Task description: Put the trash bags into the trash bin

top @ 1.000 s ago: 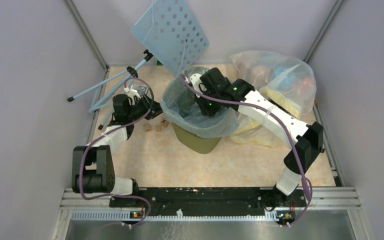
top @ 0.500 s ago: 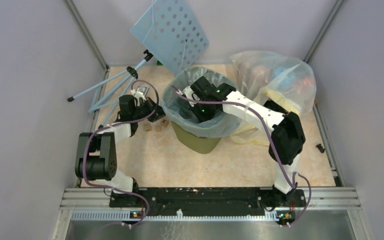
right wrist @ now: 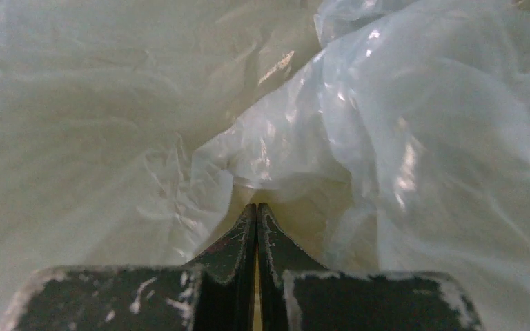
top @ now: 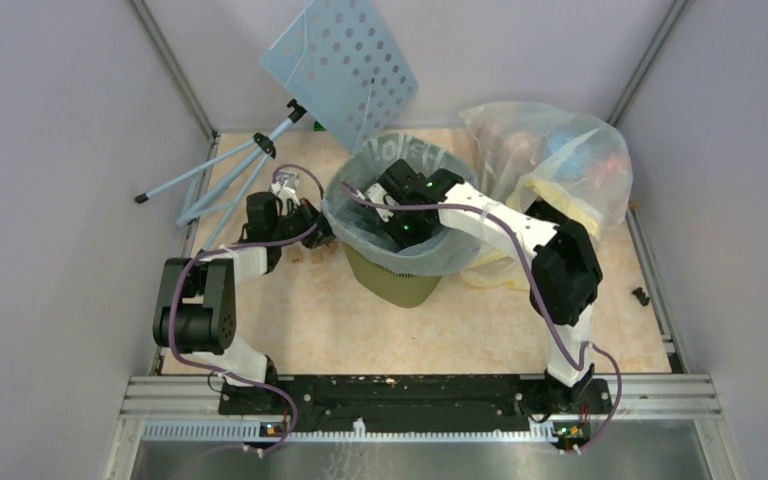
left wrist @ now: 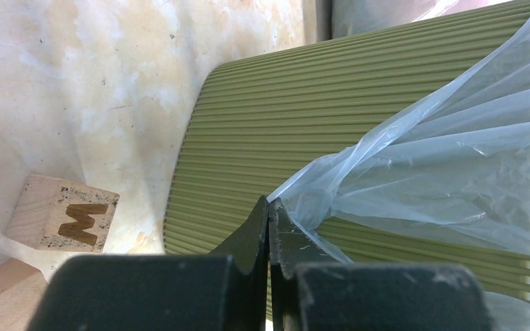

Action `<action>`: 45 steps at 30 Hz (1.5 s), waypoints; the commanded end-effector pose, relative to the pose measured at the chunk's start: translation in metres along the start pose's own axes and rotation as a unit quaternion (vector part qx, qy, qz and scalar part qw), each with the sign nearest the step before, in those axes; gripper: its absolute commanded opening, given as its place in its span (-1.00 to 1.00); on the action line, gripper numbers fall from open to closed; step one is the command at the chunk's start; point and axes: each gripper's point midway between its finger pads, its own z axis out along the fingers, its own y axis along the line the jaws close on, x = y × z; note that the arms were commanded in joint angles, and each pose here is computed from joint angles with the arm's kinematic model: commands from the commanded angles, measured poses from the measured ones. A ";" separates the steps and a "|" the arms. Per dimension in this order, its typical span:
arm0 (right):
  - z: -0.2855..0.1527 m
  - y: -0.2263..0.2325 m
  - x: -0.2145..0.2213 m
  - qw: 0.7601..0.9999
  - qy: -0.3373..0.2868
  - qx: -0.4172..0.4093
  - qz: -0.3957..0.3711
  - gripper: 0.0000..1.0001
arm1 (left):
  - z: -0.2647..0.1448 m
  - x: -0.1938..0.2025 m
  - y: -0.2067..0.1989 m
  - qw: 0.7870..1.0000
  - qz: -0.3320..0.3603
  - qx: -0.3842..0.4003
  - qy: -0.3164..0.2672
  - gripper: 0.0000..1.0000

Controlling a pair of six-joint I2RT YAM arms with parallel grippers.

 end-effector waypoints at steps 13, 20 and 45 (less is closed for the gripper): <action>0.042 0.008 0.029 0.996 0.084 -0.028 0.002 -1.00 | -0.006 -0.011 -0.032 0.999 0.030 0.040 -0.015 -1.00; 0.053 0.007 0.044 0.993 0.114 -0.026 0.005 -1.00 | -0.014 -0.026 -0.064 0.996 0.053 0.062 -0.022 -1.00; 0.061 0.005 0.043 0.995 0.101 -0.020 0.007 -1.00 | 0.012 0.002 -0.013 0.999 0.029 0.014 0.023 -1.00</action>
